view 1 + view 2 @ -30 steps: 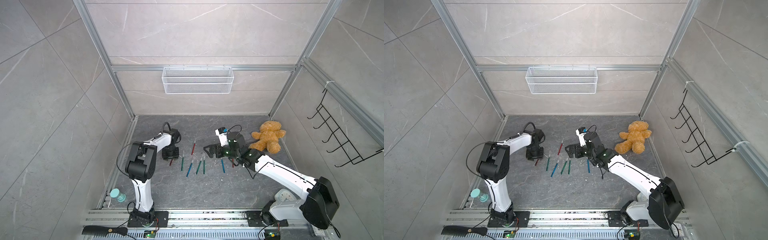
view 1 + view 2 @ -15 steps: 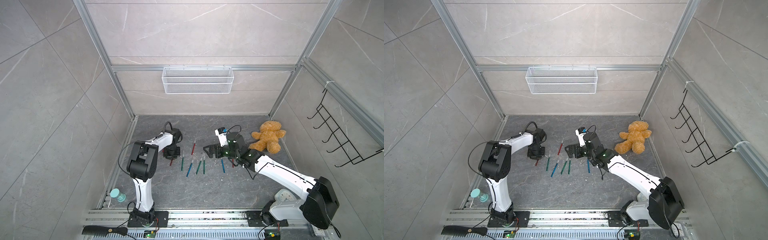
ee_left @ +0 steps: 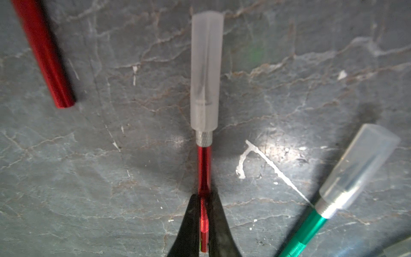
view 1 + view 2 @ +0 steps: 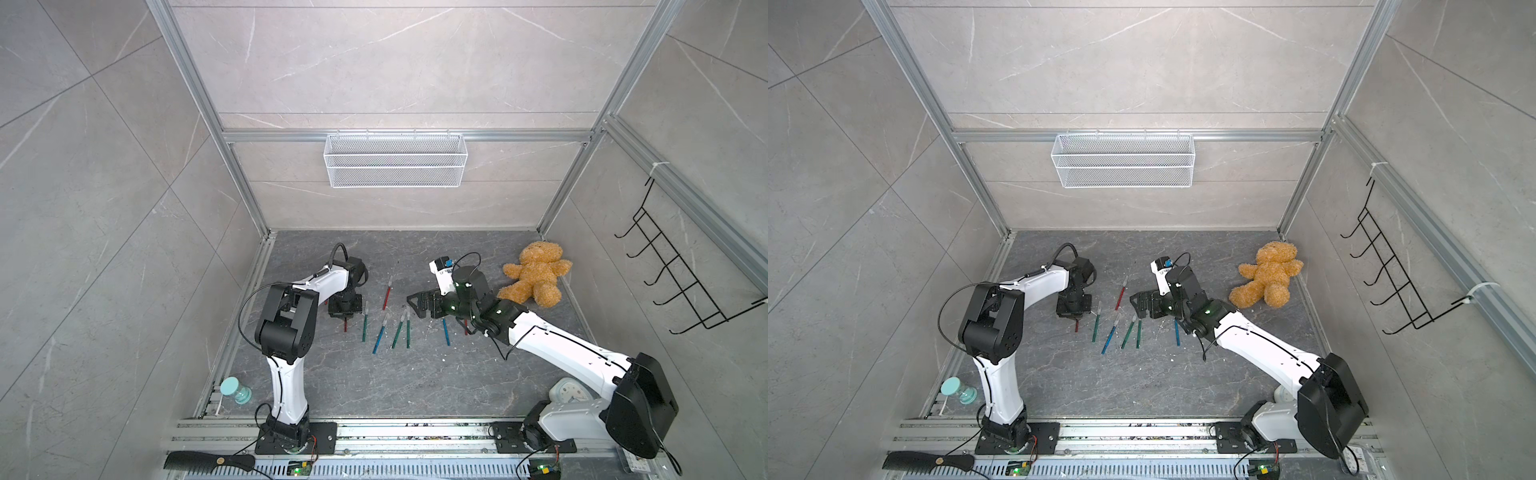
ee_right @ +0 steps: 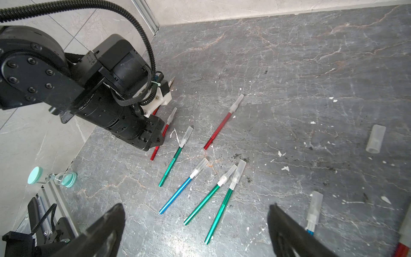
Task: Remove protective caps from carving knives
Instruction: Pick up the carving knife from the center of the board.
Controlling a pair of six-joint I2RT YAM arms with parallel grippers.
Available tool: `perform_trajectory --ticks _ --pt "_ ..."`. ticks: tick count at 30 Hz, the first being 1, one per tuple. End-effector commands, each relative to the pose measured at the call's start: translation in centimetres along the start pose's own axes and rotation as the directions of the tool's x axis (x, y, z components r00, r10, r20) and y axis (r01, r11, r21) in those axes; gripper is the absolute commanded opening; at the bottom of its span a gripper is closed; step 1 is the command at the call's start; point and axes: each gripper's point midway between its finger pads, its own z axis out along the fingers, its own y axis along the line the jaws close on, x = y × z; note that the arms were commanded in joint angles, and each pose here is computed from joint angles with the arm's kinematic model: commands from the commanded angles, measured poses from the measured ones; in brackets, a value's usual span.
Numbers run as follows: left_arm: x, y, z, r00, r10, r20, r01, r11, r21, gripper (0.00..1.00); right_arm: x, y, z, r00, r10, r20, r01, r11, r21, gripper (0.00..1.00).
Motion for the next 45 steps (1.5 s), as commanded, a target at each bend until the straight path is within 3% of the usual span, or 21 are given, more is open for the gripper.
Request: perform_trajectory --ticks 1,12,26,35,45 --pt "1.9 1.4 0.4 0.998 0.012 -0.054 -0.014 0.999 -0.053 0.00 0.2 0.2 0.3 1.000 -0.018 0.005 0.018 1.000 -0.003 1.00" --pt "2.5 0.4 -3.3 0.998 0.023 0.054 -0.024 0.999 0.027 0.00 0.3 0.9 0.7 1.000 0.015 -0.023 -0.016 0.999 -0.037 1.00" --pt "6.5 -5.3 -9.1 0.945 0.203 0.256 -0.258 0.944 0.206 0.00 -0.4 3.2 3.0 0.975 0.180 -0.134 -0.195 0.974 -0.111 0.96" --pt "9.2 -8.2 -11.1 0.886 0.302 0.353 -0.401 0.880 0.255 0.00 0.1 3.3 5.9 0.919 0.341 -0.198 -0.364 0.927 -0.092 0.79" --pt "9.7 -9.1 -11.4 0.865 0.326 0.380 -0.443 0.853 0.277 0.00 1.5 4.1 8.4 0.866 0.431 -0.255 -0.470 0.875 -0.118 0.57"
